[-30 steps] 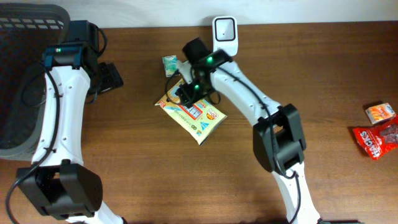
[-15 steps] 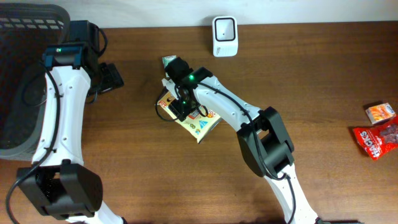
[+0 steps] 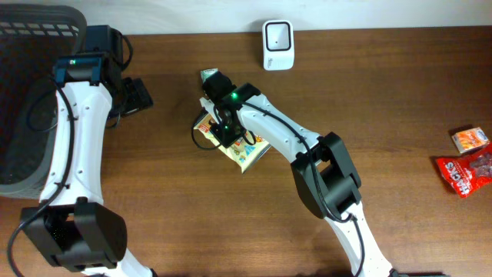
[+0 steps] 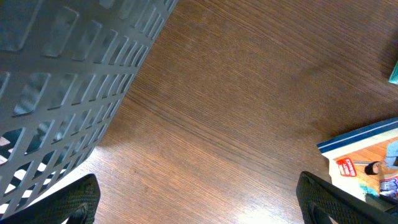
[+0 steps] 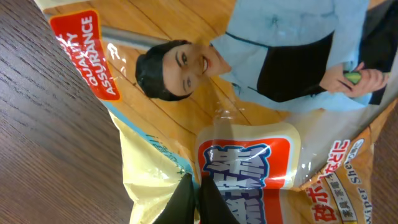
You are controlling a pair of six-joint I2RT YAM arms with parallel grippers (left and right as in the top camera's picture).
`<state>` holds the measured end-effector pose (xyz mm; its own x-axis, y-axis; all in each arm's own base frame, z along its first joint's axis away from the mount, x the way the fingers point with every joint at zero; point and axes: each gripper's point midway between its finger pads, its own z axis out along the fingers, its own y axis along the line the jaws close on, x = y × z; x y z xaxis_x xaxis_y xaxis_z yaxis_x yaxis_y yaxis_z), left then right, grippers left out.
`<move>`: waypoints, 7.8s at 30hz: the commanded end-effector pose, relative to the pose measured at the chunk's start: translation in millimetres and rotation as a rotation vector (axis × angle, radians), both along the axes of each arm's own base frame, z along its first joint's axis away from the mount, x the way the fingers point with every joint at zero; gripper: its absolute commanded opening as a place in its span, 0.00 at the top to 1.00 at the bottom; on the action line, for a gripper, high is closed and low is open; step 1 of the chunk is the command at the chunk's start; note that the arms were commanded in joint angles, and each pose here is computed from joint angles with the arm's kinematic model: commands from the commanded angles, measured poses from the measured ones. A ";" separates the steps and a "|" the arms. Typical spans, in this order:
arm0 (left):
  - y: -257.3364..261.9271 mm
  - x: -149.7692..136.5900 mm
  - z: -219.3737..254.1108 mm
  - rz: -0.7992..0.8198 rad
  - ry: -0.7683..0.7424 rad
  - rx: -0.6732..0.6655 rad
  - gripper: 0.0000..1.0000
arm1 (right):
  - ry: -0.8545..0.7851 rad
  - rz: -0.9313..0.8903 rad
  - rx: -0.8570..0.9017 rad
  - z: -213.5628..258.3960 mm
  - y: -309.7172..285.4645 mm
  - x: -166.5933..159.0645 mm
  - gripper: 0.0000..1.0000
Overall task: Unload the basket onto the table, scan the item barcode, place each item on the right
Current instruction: 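Grasp the cream bag with the right gripper near the green pack, then hold the cream bag up in front of the scanner with the right gripper, then carry the cream bag right and drop it on the red bag, then reach the left gripper over the green Kleenex pack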
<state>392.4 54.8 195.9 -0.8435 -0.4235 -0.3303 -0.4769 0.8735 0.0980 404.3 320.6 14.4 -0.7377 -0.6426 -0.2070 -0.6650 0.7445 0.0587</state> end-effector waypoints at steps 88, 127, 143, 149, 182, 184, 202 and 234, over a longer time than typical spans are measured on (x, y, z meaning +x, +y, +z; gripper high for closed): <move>-0.6 1.3 3.8 0.012 -0.013 -0.010 0.01 | -0.948 -1.015 0.180 286.8 -286.4 239.6 0.96; -0.6 1.3 3.8 0.012 -0.013 -0.010 0.01 | -0.205 -1.835 -0.081 189.6 -614.3 -1.0 0.01; -0.3 8.6 6.0 0.012 -0.045 -0.009 0.01 | -0.097 -1.660 0.161 267.9 -519.1 -43.0 0.02; -1.3 8.9 5.9 0.010 -0.046 -0.015 0.01 | -0.096 -1.655 0.160 267.4 -517.5 -41.9 0.02; -203.7 19.1 -130.8 -0.465 0.238 -0.302 0.01 | -0.096 -1.655 0.160 267.4 -517.5 -41.9 0.02; -203.0 25.7 -136.2 -0.465 0.222 -0.288 0.01 | -0.096 -1.655 0.160 267.4 -517.5 -41.9 0.02; -192.2 107.4 -127.6 -0.447 -0.095 -0.113 0.02 | -0.096 -1.655 0.160 267.4 -517.5 -41.9 0.02; -180.2 180.7 -173.8 -0.372 -0.317 0.042 0.08 | -0.096 -1.655 0.160 267.4 -517.5 -41.9 0.02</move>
<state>569.6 -125.9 33.0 -0.7849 -0.1033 -0.6110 -0.1535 0.9877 0.0302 361.3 -199.9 282.9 -0.5241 0.8052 -0.2775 0.7858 0.5828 0.2069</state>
